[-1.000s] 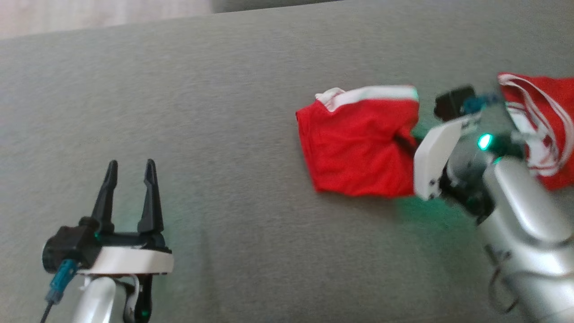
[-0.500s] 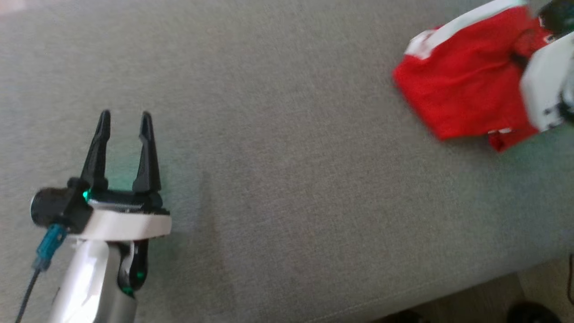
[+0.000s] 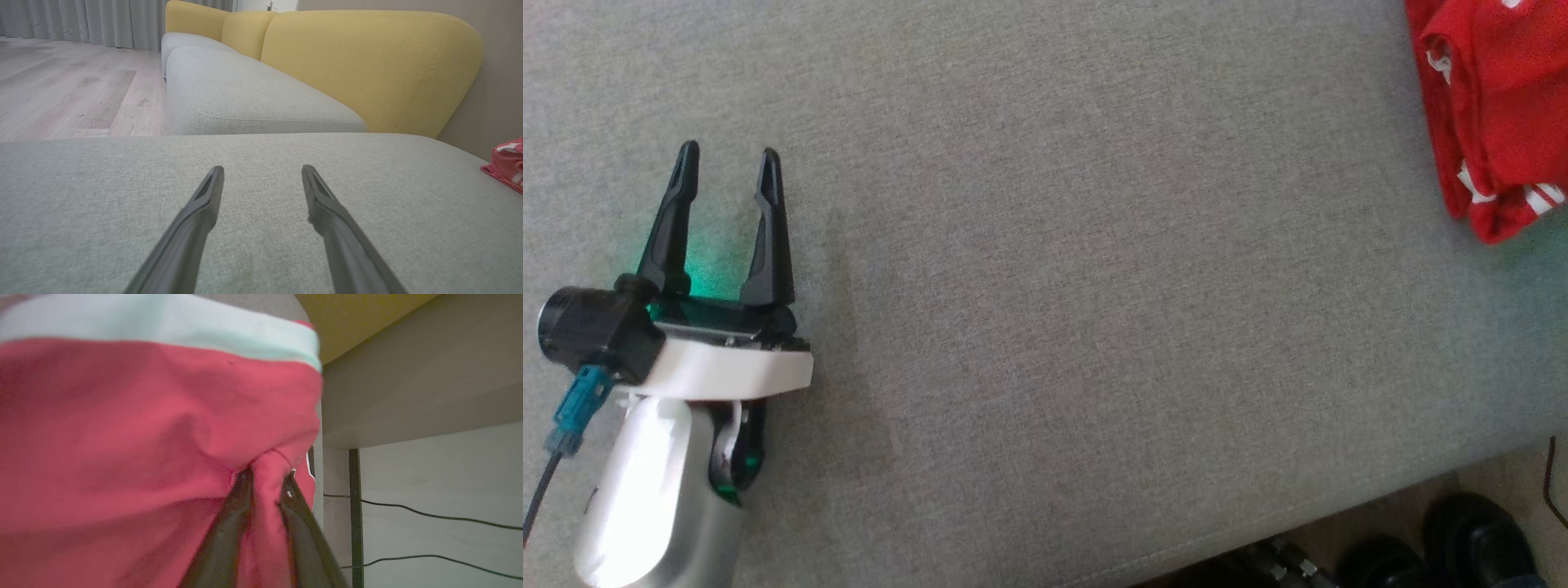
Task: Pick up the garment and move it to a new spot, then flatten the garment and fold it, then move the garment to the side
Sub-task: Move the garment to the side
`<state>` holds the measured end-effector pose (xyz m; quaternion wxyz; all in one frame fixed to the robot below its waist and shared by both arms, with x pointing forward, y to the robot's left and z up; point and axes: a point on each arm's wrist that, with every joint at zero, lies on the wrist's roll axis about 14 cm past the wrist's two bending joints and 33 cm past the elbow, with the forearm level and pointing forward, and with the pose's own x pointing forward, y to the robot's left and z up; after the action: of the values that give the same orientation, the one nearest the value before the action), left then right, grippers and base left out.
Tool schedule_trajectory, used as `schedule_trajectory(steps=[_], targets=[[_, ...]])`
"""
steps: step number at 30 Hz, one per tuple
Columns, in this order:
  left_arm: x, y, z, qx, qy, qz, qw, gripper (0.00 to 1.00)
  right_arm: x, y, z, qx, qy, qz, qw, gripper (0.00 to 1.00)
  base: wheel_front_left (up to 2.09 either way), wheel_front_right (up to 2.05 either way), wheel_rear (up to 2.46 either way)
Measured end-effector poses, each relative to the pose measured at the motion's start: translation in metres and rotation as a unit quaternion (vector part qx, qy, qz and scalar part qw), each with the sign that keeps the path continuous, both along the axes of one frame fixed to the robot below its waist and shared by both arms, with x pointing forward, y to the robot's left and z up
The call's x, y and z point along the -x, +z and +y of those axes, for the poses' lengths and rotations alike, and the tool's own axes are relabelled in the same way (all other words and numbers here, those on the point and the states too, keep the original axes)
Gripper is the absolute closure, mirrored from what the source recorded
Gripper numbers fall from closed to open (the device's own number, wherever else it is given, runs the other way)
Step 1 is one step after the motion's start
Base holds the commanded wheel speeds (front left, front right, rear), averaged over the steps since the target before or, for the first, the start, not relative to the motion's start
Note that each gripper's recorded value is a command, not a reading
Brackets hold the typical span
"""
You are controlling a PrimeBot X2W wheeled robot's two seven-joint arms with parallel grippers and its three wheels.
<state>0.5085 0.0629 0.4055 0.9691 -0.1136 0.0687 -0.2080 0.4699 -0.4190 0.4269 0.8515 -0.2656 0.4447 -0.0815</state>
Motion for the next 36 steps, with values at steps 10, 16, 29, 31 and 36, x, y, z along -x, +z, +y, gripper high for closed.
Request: schedule_trajectory(steps=[10, 16, 29, 31, 36], targets=[[0.003, 0.021, 0.002, -0.005, 0.007, -0.026, 1.0, 0.0, 0.005, 0.009, -0.003, -0.028, -0.04, -0.055, 0.997, 0.0, 0.0, 0.0, 0.0], [0.029, 0.038, 0.017, -0.009, 0.03, -0.029, 0.999, 0.0, 0.009, 0.02, 0.055, -0.125, -0.005, -0.159, 0.979, 0.0, 0.0, 0.0, 0.0], [0.109, 0.065, 0.076, -0.017, 0.122, -0.031, 0.992, 0.0, 0.062, 0.077, 0.187, -0.269, 0.115, -0.368, 0.883, 0.0, 0.0, 0.0, 0.0], [0.12, 0.066, 0.088, -0.02, 0.139, -0.03, 0.99, 0.0, 0.07, 0.078, 0.197, -0.277, 0.117, -0.378, 0.876, 0.0, 0.0, 0.0, 0.0], [0.142, 0.063, 0.108, -0.025, 0.167, -0.024, 0.985, 0.0, 0.084, 0.072, 0.221, -0.293, 0.124, -0.375, 0.87, 0.0, 0.0, 0.0, 0.0]])
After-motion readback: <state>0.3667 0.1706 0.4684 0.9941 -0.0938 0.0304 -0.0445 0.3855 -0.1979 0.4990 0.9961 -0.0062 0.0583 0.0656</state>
